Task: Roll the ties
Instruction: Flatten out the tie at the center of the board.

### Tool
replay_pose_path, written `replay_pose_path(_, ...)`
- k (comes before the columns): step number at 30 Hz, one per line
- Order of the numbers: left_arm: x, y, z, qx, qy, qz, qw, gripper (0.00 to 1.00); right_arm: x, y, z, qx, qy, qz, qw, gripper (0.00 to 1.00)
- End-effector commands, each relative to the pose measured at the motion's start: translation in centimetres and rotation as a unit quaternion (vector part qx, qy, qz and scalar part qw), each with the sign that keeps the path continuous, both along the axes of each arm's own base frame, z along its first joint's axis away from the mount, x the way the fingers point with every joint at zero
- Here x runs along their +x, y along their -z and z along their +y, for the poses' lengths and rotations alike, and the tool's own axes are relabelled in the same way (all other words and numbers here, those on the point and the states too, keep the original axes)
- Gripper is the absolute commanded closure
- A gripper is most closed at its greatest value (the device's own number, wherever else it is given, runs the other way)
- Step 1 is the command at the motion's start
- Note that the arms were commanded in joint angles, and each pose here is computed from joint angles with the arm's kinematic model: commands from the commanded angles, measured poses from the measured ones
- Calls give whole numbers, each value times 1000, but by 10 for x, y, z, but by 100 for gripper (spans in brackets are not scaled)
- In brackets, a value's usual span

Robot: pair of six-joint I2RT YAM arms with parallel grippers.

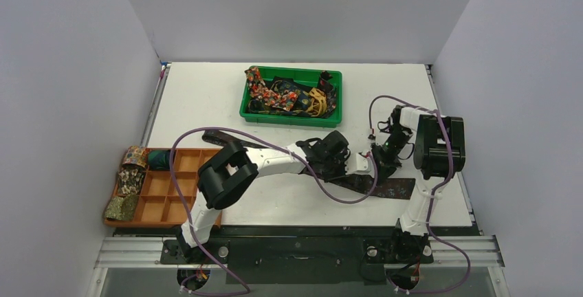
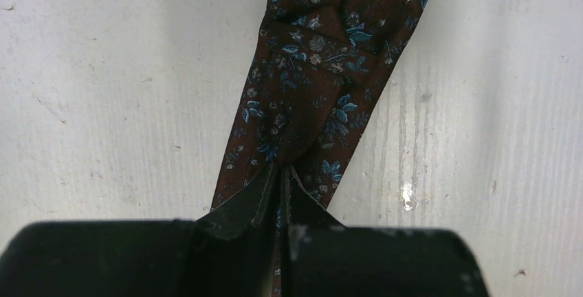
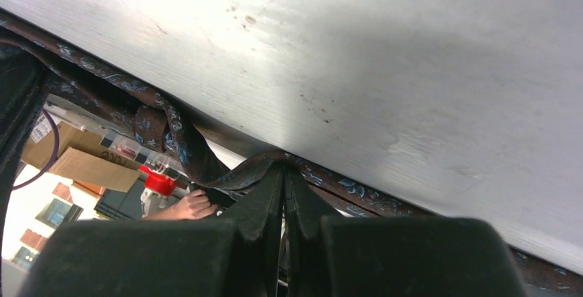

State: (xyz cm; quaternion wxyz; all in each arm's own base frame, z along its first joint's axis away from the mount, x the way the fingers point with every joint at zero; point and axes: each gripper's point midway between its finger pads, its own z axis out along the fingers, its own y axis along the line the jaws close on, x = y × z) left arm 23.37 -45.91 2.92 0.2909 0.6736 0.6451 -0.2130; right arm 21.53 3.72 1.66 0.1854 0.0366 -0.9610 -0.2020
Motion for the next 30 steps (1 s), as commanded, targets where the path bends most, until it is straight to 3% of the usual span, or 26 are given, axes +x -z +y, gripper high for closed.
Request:
replay_pose_path(1, 2, 3, -3, 14, -25, 15, 999, 100, 37, -9, -5, 0, -16, -93, 996, 96)
replay_pose_path(6, 3, 14, 5, 25, -34, 18, 999, 100, 40, -48, 9, 59, -16, -138, 988, 80)
replay_pose_path(11, 4, 16, 4, 30, -41, 26, 998, 100, 25, -62, 30, 136, -12, -115, 984, 80)
replay_pose_path(15, 3, 17, 4, 31, -41, 28, 998, 100, 12, -56, 48, 184, 8, -68, 981, 85)
replay_pose_path(18, 2, 17, 5, 32, -43, 30, 998, 100, 4, -40, 51, 180, 15, -43, 983, 85)
replay_pose_path(30, 2, 17, 5, 32, -43, 30, 998, 100, 8, -3, 41, 118, 25, -56, 991, 84)
